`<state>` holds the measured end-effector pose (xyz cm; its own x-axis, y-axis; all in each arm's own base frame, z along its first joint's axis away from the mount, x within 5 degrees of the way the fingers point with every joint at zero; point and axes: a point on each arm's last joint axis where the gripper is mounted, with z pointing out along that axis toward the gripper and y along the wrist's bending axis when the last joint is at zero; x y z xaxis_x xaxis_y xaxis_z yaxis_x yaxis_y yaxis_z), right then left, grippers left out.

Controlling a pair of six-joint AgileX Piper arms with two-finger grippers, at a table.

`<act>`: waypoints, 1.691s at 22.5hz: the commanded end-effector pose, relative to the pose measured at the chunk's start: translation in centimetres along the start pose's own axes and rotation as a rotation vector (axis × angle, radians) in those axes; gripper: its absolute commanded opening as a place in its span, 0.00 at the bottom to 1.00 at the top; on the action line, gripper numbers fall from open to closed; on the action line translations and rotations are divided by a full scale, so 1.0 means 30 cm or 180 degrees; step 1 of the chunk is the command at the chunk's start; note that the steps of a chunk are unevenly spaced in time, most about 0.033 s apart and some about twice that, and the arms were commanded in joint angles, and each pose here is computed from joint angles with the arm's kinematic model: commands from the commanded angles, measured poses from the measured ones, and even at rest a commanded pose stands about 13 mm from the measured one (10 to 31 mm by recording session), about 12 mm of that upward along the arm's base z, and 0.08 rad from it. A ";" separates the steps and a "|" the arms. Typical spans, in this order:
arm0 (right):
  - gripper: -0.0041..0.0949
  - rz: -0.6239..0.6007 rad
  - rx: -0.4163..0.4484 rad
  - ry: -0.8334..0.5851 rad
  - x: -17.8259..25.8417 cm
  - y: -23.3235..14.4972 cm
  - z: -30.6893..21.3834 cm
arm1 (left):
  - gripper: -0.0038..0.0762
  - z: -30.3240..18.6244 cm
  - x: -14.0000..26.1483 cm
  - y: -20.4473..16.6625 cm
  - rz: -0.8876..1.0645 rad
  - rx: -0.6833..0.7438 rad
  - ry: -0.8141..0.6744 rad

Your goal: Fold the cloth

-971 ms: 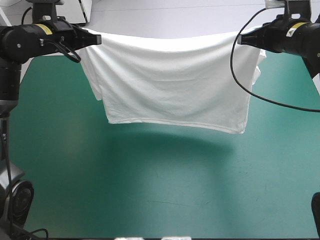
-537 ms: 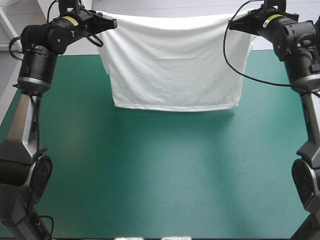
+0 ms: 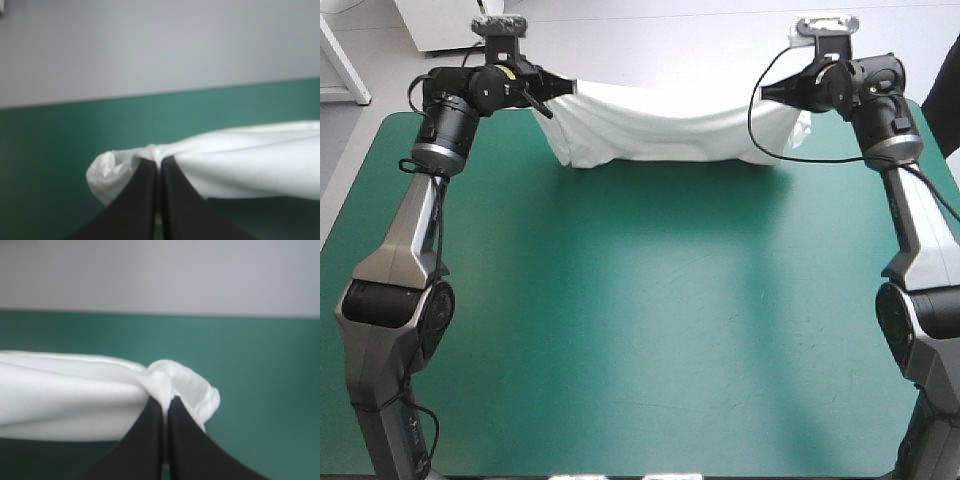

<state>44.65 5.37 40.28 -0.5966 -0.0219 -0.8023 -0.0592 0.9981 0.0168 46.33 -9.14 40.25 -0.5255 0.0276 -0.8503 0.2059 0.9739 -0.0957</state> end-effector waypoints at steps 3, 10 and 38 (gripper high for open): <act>0.02 0.0046 -0.0072 0.0425 0.095 -0.003 0.059 | 0.04 0.014 0.048 -0.013 -0.0041 0.0033 0.0340; 0.02 0.0021 -0.0226 0.1039 0.381 0.004 0.059 | 0.04 -0.025 0.312 -0.076 0.0059 -0.0033 0.0725; 0.58 0.0174 -0.0508 0.2061 0.789 0.023 -0.277 | 0.75 -0.395 0.806 -0.097 -0.0378 0.0048 0.2200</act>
<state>23.69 4.96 23.82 -0.9747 -0.0471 -0.2184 -0.0846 0.9825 0.1658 23.33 -8.28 22.97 -0.9670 0.0650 -0.2463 0.1037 0.9836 -0.1476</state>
